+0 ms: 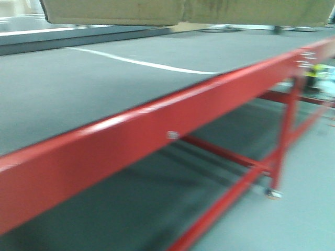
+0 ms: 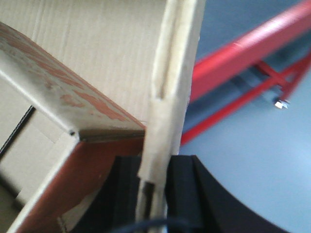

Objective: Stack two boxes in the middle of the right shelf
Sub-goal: 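Carry the boxes while driving toward the metal shelf with blue bins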

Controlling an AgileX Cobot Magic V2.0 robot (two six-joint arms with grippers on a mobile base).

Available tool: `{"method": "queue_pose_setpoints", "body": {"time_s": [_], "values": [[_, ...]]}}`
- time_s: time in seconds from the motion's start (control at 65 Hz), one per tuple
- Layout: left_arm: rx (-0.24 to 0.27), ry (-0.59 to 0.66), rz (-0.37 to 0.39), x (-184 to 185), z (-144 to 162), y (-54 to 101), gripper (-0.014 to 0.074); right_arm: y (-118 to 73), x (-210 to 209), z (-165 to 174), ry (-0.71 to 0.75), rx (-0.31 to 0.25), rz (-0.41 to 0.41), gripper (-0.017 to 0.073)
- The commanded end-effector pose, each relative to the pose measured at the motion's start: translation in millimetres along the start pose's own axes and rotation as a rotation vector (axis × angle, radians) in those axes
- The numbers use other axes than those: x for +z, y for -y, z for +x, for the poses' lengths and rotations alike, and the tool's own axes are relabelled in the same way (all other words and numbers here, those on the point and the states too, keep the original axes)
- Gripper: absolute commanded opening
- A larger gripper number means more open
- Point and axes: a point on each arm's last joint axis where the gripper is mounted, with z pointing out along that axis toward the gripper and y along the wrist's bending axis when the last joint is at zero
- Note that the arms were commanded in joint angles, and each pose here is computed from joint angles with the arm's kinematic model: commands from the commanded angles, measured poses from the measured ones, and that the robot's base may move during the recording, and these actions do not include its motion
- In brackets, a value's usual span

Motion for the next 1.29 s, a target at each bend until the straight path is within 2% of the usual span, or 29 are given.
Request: {"method": "queue_pose_setpoints", "body": {"time_s": [0.0,1.277], "values": [[0.001,0.081,0.011,-16.5,-5.8,-1.7,-0.0111,3.8,-5.7,-5.6,0.059,-0.021,0.040,-0.0154],[0.001,0.081,0.011,-16.5,-5.8,-1.7,-0.0111,3.8,-5.7,-5.6,0.059,-0.021,0.040,-0.0154]]}}
